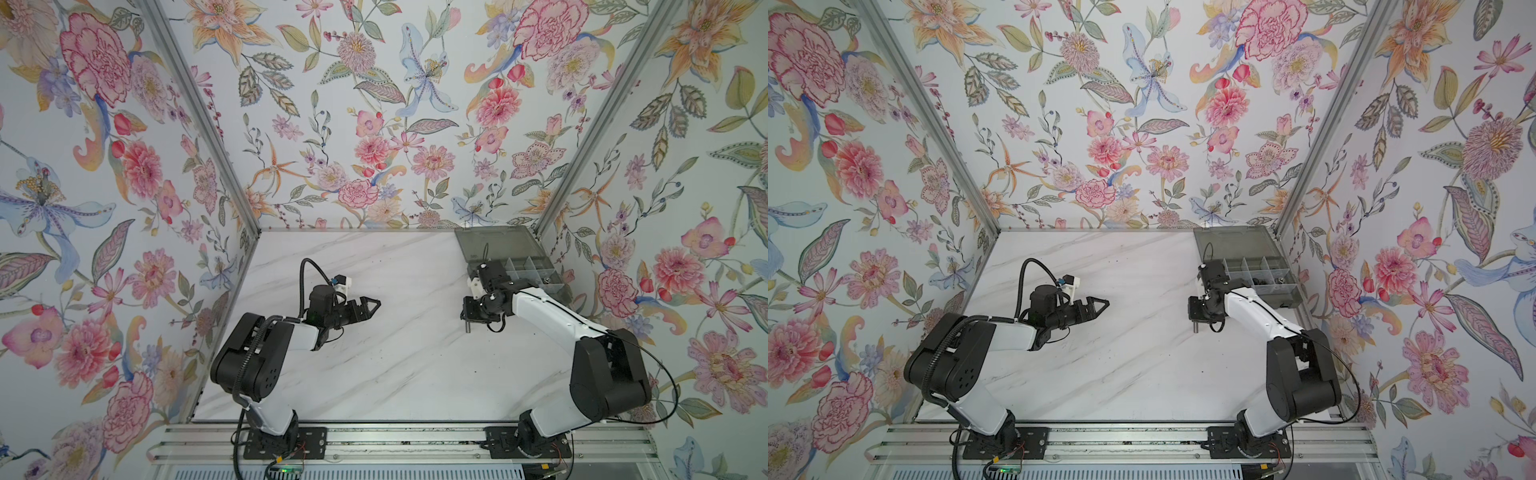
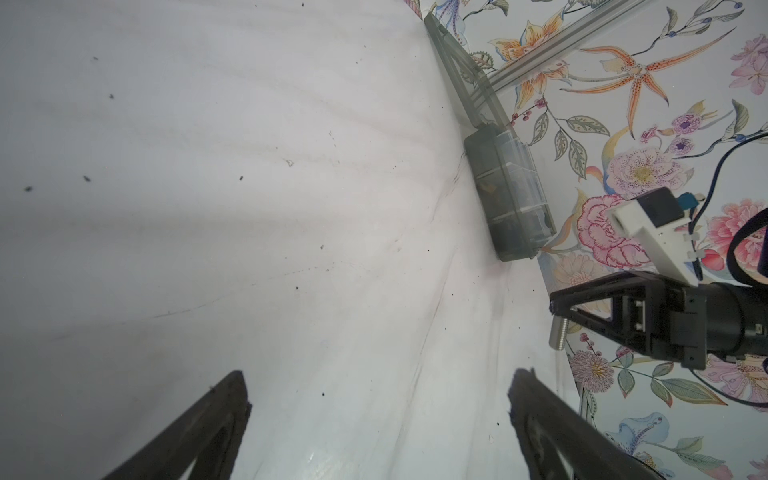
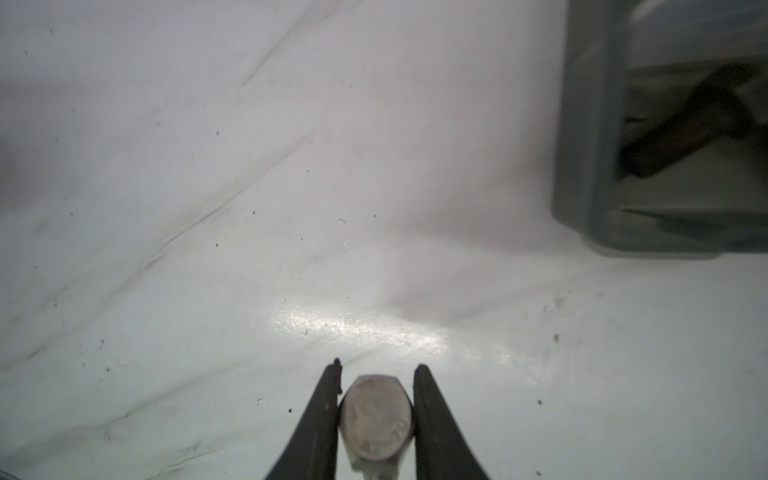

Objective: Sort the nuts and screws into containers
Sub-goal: 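Carry the silver bolt to the box corner nearest the right arm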

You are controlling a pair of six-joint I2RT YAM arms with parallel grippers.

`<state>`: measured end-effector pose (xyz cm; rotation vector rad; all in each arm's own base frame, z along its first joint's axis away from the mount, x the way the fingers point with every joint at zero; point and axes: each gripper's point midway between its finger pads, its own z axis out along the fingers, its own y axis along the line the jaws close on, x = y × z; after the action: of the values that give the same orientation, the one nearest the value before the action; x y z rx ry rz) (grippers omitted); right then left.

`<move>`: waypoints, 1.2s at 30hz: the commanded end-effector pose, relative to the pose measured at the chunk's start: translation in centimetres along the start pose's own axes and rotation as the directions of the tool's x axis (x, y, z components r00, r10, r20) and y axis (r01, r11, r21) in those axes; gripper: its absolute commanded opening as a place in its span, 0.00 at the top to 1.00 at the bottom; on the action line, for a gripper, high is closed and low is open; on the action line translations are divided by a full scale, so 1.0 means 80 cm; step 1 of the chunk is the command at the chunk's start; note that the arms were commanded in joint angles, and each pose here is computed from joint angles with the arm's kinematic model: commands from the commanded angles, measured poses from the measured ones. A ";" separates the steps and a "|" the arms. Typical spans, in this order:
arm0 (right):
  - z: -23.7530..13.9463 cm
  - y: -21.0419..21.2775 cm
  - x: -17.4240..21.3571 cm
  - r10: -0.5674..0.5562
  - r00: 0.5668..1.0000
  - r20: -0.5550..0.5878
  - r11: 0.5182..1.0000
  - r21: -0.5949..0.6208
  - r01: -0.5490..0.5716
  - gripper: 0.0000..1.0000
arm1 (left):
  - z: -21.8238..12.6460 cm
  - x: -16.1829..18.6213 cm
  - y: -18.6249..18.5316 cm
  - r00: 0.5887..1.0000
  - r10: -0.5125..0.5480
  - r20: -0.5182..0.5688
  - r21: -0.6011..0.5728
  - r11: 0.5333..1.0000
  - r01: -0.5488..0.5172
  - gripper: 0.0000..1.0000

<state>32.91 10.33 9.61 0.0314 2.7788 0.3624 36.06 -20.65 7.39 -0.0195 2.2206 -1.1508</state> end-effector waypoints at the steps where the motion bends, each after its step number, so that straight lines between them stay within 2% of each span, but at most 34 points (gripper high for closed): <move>1: -0.030 -0.045 -0.023 0.110 0.990 0.087 0.994 0.001 -0.110 1.00 | -0.003 -0.006 -0.004 1.000 -0.007 0.005 0.016 1.000 0.007 0.00; 4: -0.057 -0.106 -0.042 0.251 0.951 0.181 0.965 0.032 -0.261 1.00 | -0.003 -0.007 -0.003 1.000 -0.006 0.007 0.011 1.000 0.006 0.01; 8: -0.081 -0.180 -0.054 0.439 0.849 0.293 0.886 0.016 -0.463 1.00 | -0.003 -0.007 -0.003 1.000 -0.003 0.008 0.012 1.000 0.003 0.01; 13: -0.094 -0.240 -0.059 0.567 0.729 0.384 0.787 0.008 -0.617 1.00 | -0.003 -0.008 -0.003 1.000 -0.004 0.008 0.012 1.000 0.004 0.01; 20: -0.093 -0.277 -0.075 0.692 0.565 0.449 0.672 -0.117 -0.731 1.00 | -0.002 -0.010 -0.003 1.000 -0.004 0.005 0.008 1.000 0.004 0.01; 31: -0.076 -0.310 -0.092 0.769 0.412 0.488 0.551 -0.181 -0.814 1.00 | -0.003 -0.018 -0.006 1.000 0.004 0.005 -0.016 1.000 -0.004 0.01; 36: -0.073 -0.321 -0.098 0.783 0.365 0.504 0.510 -0.185 -0.840 1.00 | -0.005 -0.029 -0.015 1.000 0.012 0.019 -0.002 1.000 -0.012 0.01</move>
<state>38.28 -15.32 10.71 1.3363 2.0486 0.3697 36.39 -20.70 7.41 -0.0371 2.2588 -1.1447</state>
